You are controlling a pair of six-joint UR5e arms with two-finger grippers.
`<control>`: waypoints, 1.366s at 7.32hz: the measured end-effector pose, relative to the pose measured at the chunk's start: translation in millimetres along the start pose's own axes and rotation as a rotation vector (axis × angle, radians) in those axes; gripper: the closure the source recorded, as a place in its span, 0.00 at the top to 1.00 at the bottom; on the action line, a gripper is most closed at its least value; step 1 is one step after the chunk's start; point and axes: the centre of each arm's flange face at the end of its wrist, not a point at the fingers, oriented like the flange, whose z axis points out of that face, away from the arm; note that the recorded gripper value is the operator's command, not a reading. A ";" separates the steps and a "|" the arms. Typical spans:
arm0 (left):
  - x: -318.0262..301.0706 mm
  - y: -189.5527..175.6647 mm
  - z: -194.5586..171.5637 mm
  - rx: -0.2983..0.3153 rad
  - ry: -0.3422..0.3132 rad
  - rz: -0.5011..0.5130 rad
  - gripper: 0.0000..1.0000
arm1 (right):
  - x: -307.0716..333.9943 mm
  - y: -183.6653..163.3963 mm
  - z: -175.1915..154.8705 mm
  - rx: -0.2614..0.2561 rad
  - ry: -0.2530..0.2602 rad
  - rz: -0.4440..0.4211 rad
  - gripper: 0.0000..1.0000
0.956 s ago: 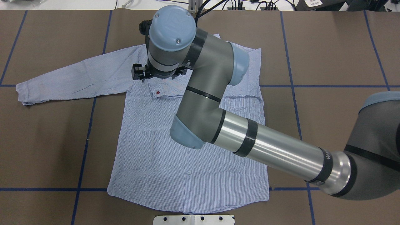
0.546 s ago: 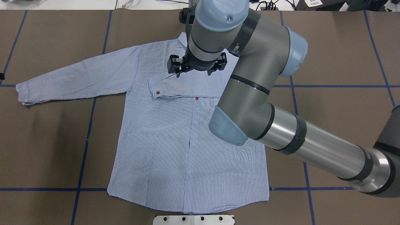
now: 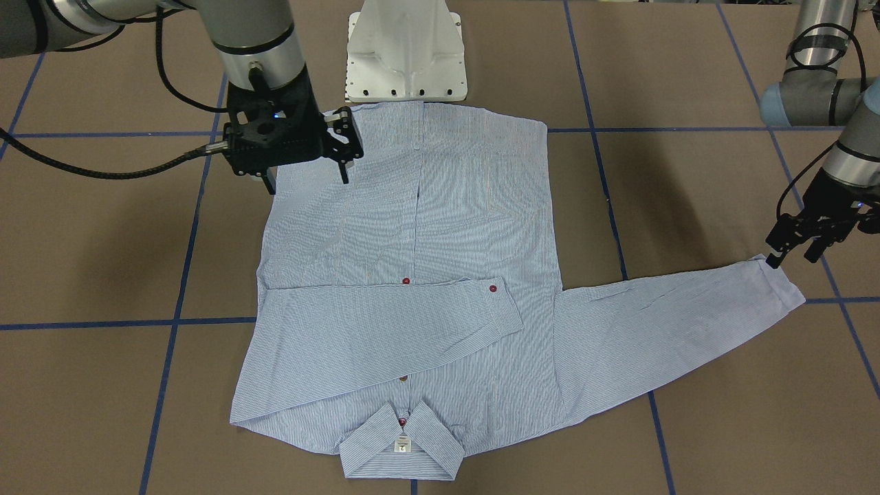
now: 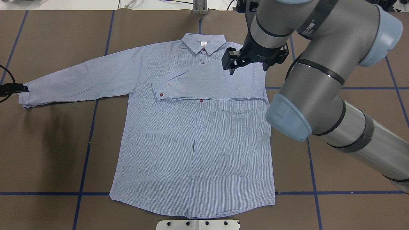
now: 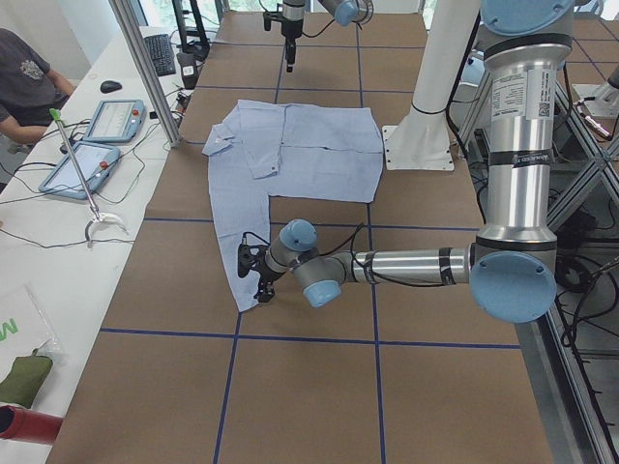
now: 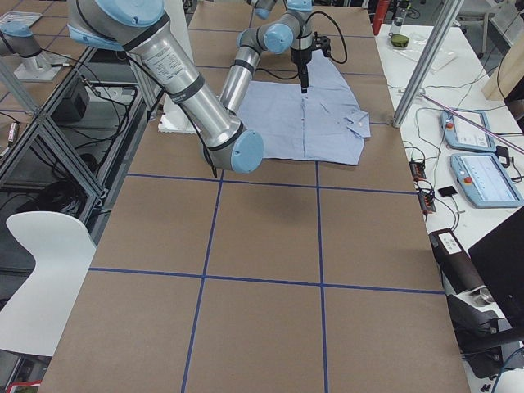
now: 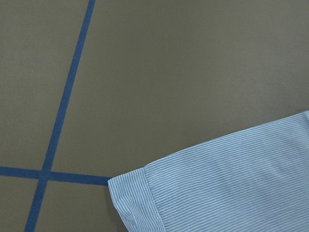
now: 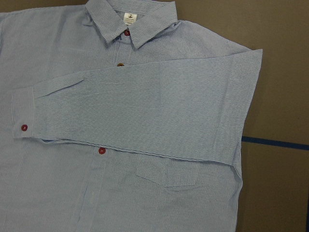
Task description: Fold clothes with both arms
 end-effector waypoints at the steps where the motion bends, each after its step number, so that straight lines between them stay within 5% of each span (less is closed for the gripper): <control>1: -1.3 3.8 7.8 0.000 -0.011 -0.003 0.66 | 9.8 1.9 -1.6 -0.005 0.002 -0.003 1.00; 10: -12.0 4.3 30.5 -0.013 -0.051 -0.059 0.31 | 12.1 5.8 1.3 -0.007 0.004 -0.012 1.00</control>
